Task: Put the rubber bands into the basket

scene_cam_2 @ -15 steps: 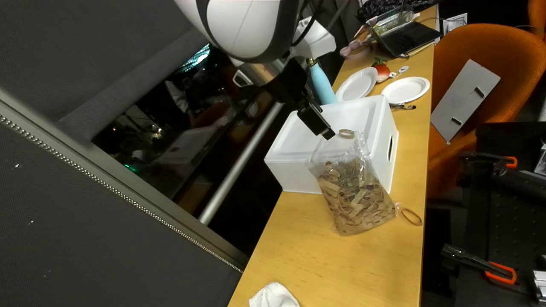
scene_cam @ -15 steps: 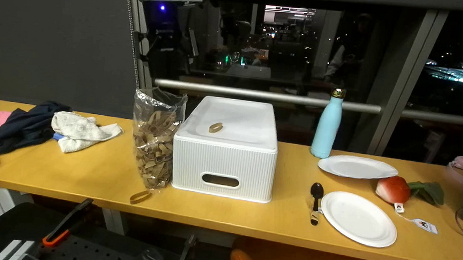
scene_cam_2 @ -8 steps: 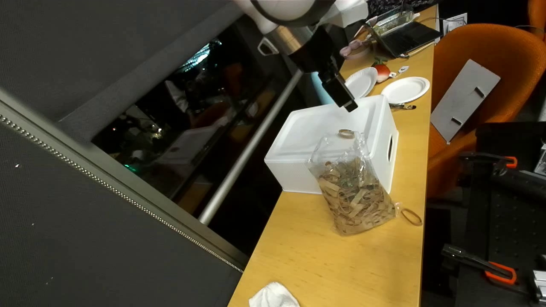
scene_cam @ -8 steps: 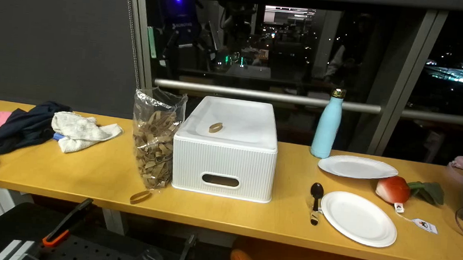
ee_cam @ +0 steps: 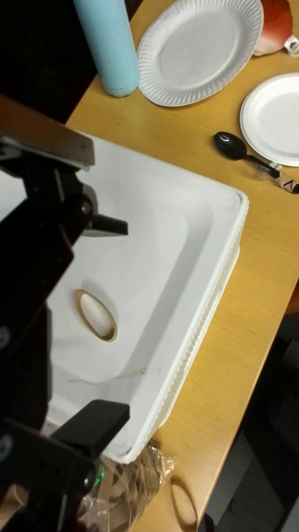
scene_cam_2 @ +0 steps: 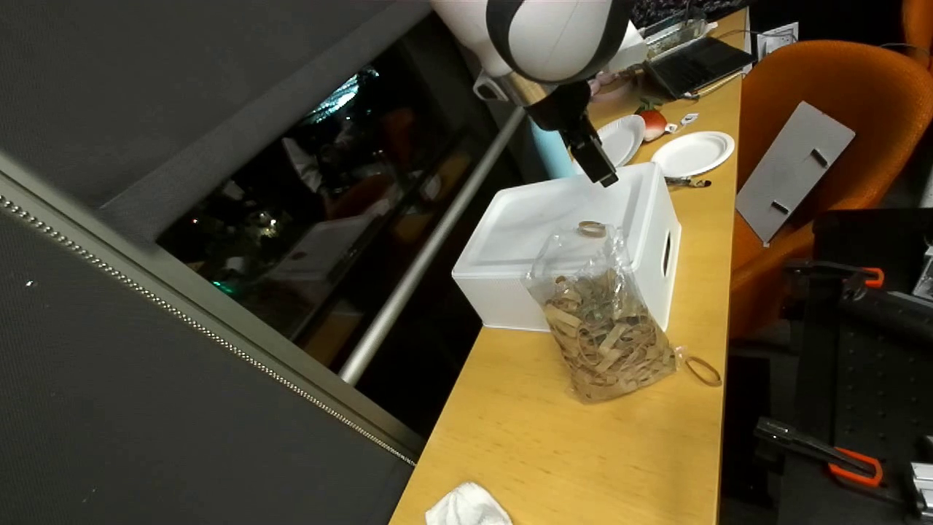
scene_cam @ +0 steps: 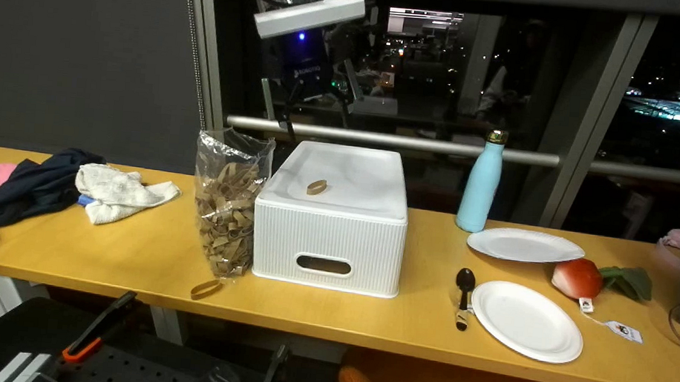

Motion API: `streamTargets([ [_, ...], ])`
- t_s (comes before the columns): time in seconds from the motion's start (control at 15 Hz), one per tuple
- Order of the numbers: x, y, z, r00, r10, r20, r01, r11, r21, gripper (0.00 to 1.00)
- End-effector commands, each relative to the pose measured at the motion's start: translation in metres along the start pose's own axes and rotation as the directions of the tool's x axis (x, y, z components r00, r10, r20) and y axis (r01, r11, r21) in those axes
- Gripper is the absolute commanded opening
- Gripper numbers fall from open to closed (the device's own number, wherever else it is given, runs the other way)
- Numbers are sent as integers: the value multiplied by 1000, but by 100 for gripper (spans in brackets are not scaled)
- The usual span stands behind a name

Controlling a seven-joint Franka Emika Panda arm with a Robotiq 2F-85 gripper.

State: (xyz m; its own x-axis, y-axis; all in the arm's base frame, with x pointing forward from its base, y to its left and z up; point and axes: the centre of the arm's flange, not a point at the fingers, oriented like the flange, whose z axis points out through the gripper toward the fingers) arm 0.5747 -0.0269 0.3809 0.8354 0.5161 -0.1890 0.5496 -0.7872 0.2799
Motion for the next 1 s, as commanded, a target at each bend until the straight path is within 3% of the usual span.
streamTargets([
  [0.0, 12, 8, 23, 999, 4, -36, -4, 1000, -13, 100],
  [0.93, 38, 10, 80, 996, -17, -84, 18, 1000, 12, 100],
])
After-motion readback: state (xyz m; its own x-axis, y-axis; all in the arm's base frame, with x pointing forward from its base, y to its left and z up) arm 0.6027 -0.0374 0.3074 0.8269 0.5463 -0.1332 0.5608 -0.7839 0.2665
